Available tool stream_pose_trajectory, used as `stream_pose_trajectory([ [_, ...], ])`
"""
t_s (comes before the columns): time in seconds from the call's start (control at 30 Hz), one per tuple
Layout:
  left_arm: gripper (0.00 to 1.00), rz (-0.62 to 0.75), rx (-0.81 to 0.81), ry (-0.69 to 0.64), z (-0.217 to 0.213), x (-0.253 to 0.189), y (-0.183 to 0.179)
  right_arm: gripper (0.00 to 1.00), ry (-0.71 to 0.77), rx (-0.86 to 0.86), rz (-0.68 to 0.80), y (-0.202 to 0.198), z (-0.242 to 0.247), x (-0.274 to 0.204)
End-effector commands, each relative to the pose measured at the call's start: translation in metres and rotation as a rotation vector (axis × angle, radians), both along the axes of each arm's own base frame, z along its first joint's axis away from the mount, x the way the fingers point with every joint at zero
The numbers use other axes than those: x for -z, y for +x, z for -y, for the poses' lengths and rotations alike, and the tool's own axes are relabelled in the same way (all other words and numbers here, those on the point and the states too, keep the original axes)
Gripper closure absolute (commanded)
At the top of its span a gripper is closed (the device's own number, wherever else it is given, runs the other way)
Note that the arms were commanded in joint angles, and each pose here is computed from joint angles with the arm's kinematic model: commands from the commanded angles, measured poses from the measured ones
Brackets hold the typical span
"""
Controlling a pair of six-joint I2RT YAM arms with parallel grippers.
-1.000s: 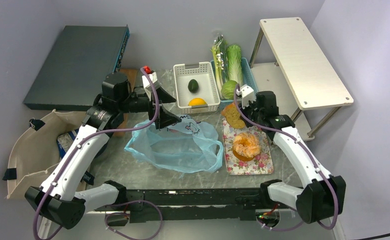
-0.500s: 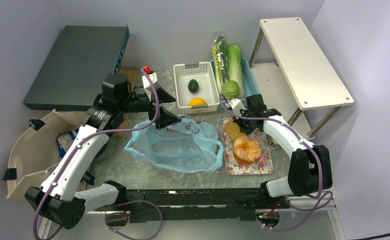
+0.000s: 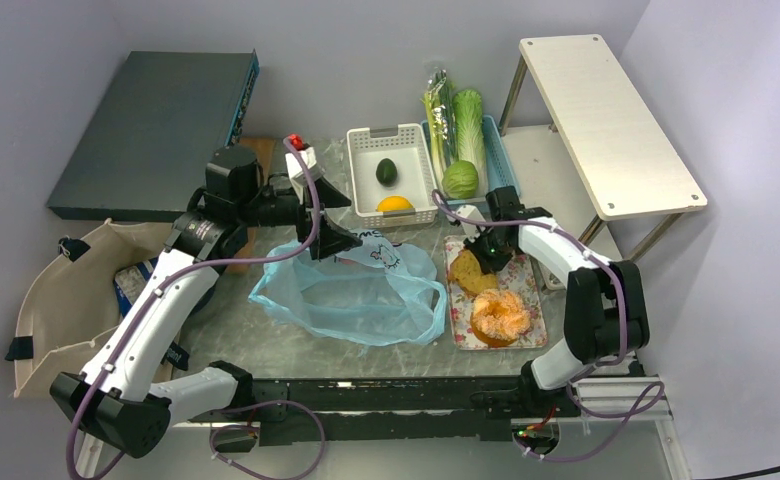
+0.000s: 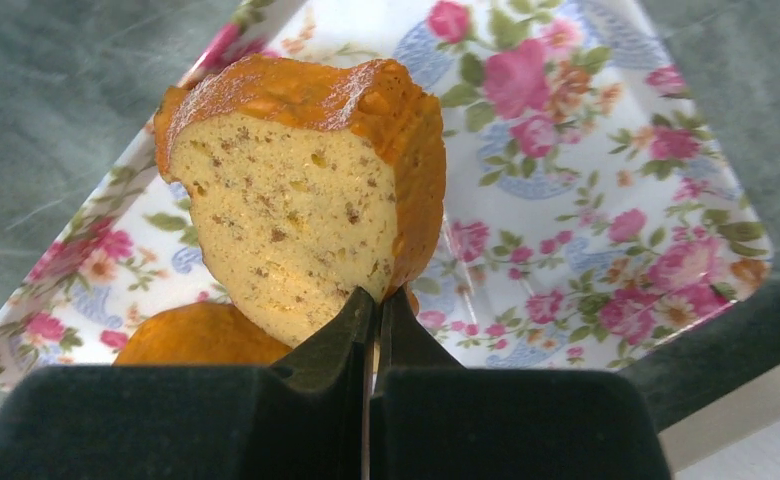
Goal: Untie the knot of the grocery bags and take out the mixed food
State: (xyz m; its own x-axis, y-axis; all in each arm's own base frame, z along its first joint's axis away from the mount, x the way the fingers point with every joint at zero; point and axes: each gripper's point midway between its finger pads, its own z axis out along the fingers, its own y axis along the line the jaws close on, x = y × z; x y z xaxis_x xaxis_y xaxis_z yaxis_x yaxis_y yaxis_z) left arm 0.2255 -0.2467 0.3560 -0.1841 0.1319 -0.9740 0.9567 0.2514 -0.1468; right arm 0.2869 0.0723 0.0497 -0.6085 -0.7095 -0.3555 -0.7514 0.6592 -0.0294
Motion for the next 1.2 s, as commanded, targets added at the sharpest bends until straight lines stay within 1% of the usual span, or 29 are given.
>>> stream_pose_trajectory([
  [0.0, 0.0, 0.057, 0.009, 0.011, -0.003, -0.008, -0.002, 1.0, 0.004, 0.054, 0.08, 0.034, 0.007, -0.014],
  [0.07, 0.01, 0.057, 0.012, 0.029, -0.005, -0.001, -0.005, 1.0, -0.003, 0.046, 0.059, 0.034, 0.012, -0.008],
  [0.13, 0.01, 0.062, 0.013, 0.062, -0.008, 0.009, -0.006, 0.95, -0.008, 0.051, 0.034, 0.034, 0.016, -0.003],
  [0.23, 0.01, 0.072, -0.009, 0.125, -0.016, 0.025, -0.004, 0.79, -0.005, 0.06, 0.024, 0.038, 0.017, -0.004],
  [0.27, 0.01, 0.069, -0.022, 0.147, -0.018, 0.03, -0.003, 0.72, -0.004, 0.063, 0.025, 0.039, 0.017, -0.005],
  [0.33, 0.01, 0.06, -0.05, 0.194, -0.025, 0.04, 0.0, 0.54, -0.002, 0.07, 0.029, 0.04, 0.017, -0.008],
  [0.37, 0.01, 0.051, -0.06, 0.222, -0.028, 0.046, 0.0, 0.48, 0.003, 0.073, 0.035, 0.041, 0.016, -0.012],
  [0.43, 0.01, 0.033, -0.093, 0.283, -0.037, 0.056, 0.003, 0.42, 0.021, 0.08, 0.051, 0.041, 0.013, -0.021],
  [0.53, 0.01, 0.026, -0.16, 0.393, -0.055, 0.073, 0.009, 0.35, 0.088, 0.078, 0.071, 0.04, 0.002, -0.043],
  [0.63, 0.01, 0.052, -0.206, 0.485, -0.07, 0.085, 0.015, 0.29, 0.176, 0.08, 0.093, 0.034, -0.012, -0.068],
  [0.8, 0.01, 0.124, -0.233, 0.583, -0.087, 0.094, 0.023, 0.21, 0.364, 0.049, 0.137, 0.021, -0.043, -0.114],
  [0.93, 0.01, 0.163, -0.278, 0.664, -0.099, 0.103, 0.039, 0.2, 0.481, -0.012, 0.162, 0.01, -0.076, -0.149],
  [1.07, 0.01, 0.157, -0.265, 0.751, -0.109, 0.124, 0.04, 0.19, 0.526, -0.088, 0.172, -0.004, -0.109, -0.166],
  [1.17, 0.14, 0.131, -0.203, 0.782, -0.112, 0.145, 0.027, 0.19, 0.538, -0.151, 0.16, -0.018, -0.13, -0.164],
])
